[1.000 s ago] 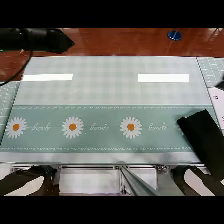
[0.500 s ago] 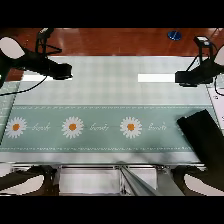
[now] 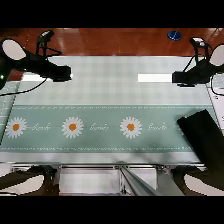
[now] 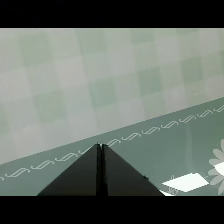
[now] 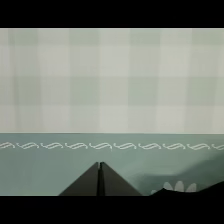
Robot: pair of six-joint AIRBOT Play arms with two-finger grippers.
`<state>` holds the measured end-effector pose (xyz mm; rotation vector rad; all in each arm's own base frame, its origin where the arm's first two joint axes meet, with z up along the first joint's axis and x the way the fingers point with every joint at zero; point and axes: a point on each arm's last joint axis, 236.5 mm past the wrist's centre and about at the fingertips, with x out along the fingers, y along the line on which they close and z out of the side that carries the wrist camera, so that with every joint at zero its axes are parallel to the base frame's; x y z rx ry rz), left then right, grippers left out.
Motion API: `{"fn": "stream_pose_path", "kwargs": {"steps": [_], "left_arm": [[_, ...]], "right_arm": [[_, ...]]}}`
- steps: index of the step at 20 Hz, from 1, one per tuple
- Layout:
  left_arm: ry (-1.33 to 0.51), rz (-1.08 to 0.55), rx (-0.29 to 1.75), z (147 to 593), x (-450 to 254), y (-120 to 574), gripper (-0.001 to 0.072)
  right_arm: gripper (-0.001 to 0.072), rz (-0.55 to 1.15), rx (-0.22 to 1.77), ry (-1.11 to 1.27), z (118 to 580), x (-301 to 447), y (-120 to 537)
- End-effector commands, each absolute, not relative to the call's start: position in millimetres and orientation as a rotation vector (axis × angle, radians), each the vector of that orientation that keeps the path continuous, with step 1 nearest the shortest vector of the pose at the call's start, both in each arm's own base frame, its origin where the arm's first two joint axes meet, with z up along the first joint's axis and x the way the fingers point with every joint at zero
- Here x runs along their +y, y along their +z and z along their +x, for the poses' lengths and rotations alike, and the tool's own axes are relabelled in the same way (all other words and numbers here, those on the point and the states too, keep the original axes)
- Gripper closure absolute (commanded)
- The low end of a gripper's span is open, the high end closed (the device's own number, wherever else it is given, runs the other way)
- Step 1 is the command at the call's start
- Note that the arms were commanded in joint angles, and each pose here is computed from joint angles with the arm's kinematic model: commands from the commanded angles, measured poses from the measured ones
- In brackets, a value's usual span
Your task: Fold the shirts.
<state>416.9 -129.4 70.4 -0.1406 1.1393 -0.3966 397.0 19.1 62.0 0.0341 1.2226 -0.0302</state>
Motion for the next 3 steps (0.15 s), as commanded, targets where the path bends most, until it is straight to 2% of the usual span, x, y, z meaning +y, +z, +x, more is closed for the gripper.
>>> {"fn": "stream_pose_path", "kwargs": {"steps": [1,3], "left_arm": [[-0.395,-0.141,1.141,416.9,-128.9,70.0,0.0682],[-0.395,-0.141,1.141,416.9,-128.9,70.0,0.0682]], "right_arm": [[0.0691,0.034,1.223,-0.030,397.2,19.5,62.0],[0.0691,0.034,1.223,-0.030,397.2,19.5,62.0]]}}
